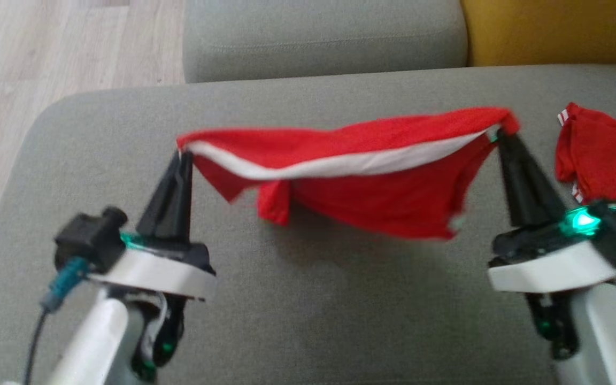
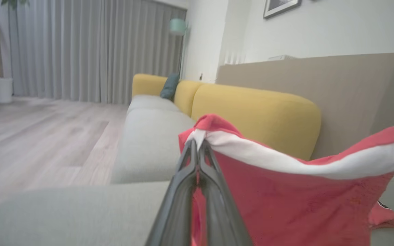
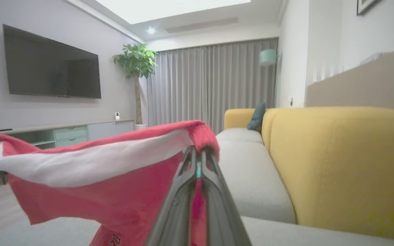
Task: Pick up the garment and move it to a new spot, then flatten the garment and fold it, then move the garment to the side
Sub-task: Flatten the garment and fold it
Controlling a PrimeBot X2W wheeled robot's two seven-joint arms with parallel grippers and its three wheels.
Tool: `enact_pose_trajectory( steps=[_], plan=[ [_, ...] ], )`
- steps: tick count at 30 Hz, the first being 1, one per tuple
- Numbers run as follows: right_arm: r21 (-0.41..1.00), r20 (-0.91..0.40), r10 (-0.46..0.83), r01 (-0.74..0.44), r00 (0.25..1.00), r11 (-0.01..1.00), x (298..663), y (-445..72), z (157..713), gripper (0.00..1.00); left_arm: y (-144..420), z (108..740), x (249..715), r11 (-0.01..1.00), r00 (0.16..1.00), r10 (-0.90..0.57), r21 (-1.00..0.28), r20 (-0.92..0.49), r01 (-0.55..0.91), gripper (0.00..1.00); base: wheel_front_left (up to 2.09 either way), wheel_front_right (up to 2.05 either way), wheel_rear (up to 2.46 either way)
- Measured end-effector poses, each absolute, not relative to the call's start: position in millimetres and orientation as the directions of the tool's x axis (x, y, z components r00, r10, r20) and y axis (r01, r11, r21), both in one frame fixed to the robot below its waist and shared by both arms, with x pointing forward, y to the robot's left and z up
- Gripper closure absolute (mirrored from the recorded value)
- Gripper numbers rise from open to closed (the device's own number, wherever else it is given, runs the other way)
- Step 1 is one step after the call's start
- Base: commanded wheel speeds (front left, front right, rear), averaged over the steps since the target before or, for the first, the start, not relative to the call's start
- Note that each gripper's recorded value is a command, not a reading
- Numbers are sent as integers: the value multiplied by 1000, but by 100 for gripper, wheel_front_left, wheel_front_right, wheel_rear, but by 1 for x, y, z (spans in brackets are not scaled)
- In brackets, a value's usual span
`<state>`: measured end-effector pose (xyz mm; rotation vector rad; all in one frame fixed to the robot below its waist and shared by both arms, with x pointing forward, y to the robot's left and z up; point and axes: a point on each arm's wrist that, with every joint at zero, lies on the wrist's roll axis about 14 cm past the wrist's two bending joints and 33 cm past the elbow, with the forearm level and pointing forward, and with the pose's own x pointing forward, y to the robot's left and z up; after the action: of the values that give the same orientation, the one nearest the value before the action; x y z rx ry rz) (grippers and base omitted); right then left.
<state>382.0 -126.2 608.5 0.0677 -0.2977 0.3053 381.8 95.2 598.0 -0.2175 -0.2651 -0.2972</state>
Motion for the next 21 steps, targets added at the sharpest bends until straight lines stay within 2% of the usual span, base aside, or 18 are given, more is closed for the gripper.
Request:
enact_pose_trajectory(
  steps=[7, 11, 15, 21],
  plan=[
    [-69, 451, 276, -276, 849, 959, 358, -136, 676, 100, 91, 688, 376, 925, 821, -324, -25, 470, 379, 100, 0, 0, 0],
    [-97, 453, 277, -262, 847, 960, 361, -140, 686, 100, 88, 720, 384, 918, 785, -356, 31, 507, 396, 100, 0, 0, 0],
    [-63, 421, 288, -289, 860, 955, 388, -137, 681, 100, 92, 712, 420, 923, 824, -361, 40, 438, 383, 100, 0, 0, 0],
    [-64, 373, 338, -340, 864, 938, 458, -121, 671, 100, 109, 686, 494, 944, 884, -327, 63, 334, 325, 100, 0, 0, 0]
  ],
)
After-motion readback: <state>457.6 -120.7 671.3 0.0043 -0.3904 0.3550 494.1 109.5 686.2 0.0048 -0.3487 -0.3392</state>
